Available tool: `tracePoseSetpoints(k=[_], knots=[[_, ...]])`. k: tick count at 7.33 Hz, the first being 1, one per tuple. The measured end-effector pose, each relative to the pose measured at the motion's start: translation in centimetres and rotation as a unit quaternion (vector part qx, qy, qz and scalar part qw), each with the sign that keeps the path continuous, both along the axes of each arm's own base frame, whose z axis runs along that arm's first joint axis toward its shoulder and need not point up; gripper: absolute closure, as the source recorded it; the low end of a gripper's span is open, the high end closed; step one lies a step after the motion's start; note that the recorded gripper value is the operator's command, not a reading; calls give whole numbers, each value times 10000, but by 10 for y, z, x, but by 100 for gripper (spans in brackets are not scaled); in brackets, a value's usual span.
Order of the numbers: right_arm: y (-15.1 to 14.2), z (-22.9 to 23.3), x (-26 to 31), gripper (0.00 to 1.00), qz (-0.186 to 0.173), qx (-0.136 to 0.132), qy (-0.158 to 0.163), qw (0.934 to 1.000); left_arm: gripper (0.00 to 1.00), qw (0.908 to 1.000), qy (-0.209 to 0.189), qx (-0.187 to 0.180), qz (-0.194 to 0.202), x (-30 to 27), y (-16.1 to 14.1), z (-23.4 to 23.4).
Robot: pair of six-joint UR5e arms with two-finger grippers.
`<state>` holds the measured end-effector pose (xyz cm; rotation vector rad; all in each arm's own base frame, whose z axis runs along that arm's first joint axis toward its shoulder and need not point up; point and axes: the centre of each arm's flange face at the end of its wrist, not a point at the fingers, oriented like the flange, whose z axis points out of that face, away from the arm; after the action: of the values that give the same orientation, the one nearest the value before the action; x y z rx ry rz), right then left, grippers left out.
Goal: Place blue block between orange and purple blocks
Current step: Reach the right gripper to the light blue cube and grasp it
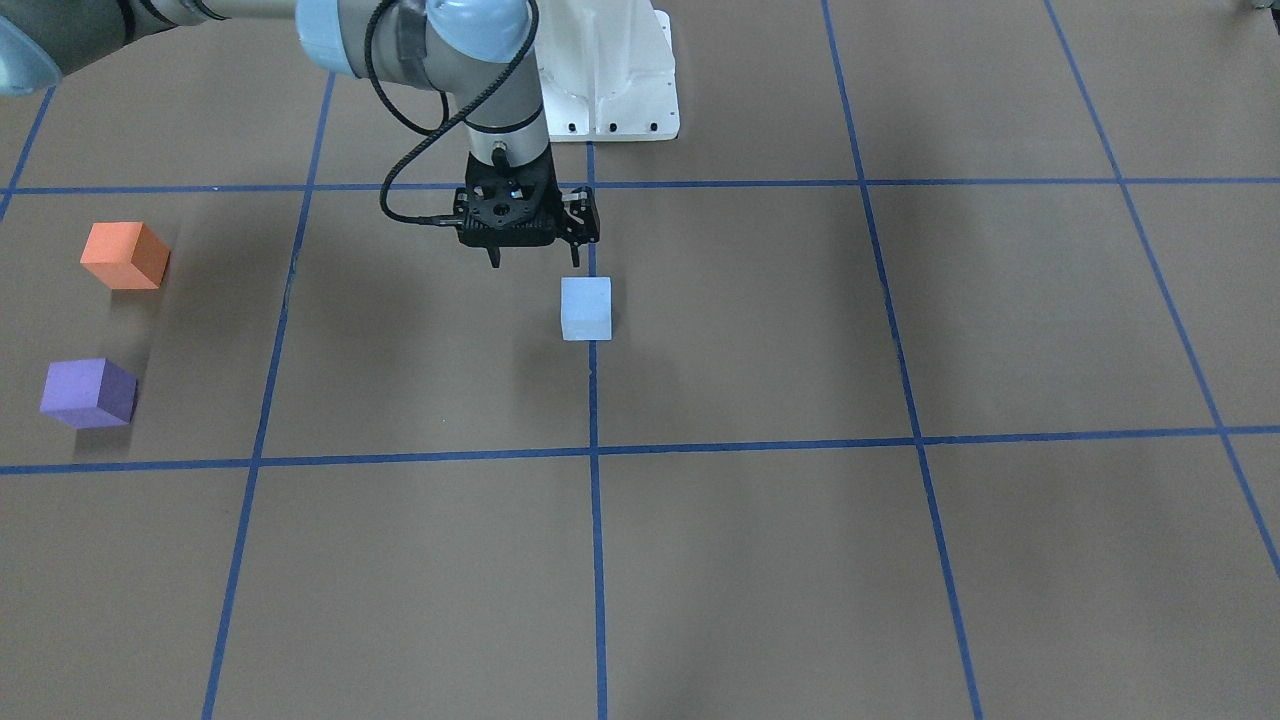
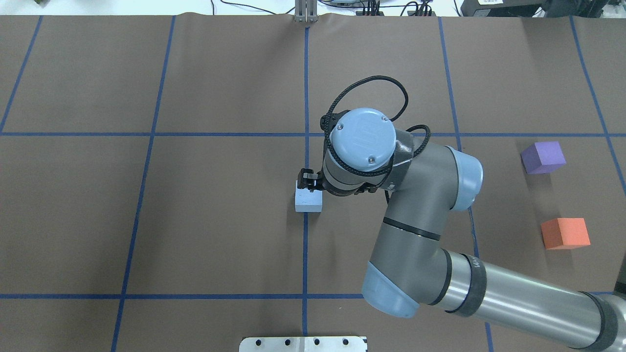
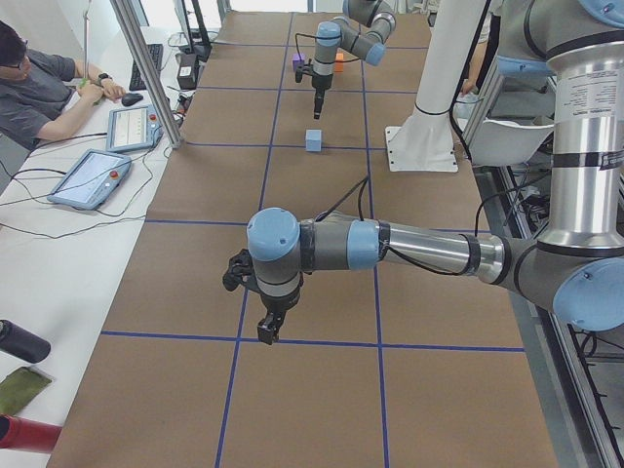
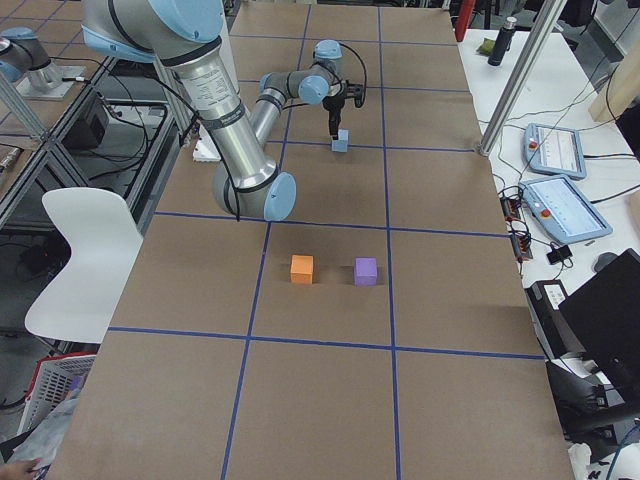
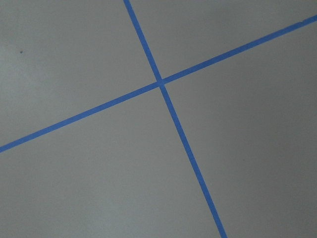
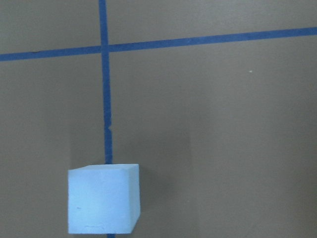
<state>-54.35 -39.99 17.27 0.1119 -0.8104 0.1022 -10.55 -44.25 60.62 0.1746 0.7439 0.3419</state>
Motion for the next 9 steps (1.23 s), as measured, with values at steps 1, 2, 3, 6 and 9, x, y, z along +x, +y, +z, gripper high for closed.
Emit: tracePoseSetpoints(k=[1, 2, 3, 6, 9], knots=[[-4, -5, -19, 0, -2, 24, 75, 10000, 0, 10000, 9, 11, -10, 0, 6, -1], [-5, -3, -33, 0, -9, 51, 100, 9999, 0, 10000, 8, 37, -17, -1, 8, -3], [-6, 2, -45, 0, -11, 83, 89, 9999, 0, 10000, 7, 47, -21, -1, 9, -5], [-7, 17, -66, 0, 4, 151, 152, 9998, 0, 10000, 8, 39, -22, 0, 12, -4], [-4, 34, -89, 83, -9, 247, 177, 9995, 0, 10000, 13, 7, -19, 0, 17, -2]])
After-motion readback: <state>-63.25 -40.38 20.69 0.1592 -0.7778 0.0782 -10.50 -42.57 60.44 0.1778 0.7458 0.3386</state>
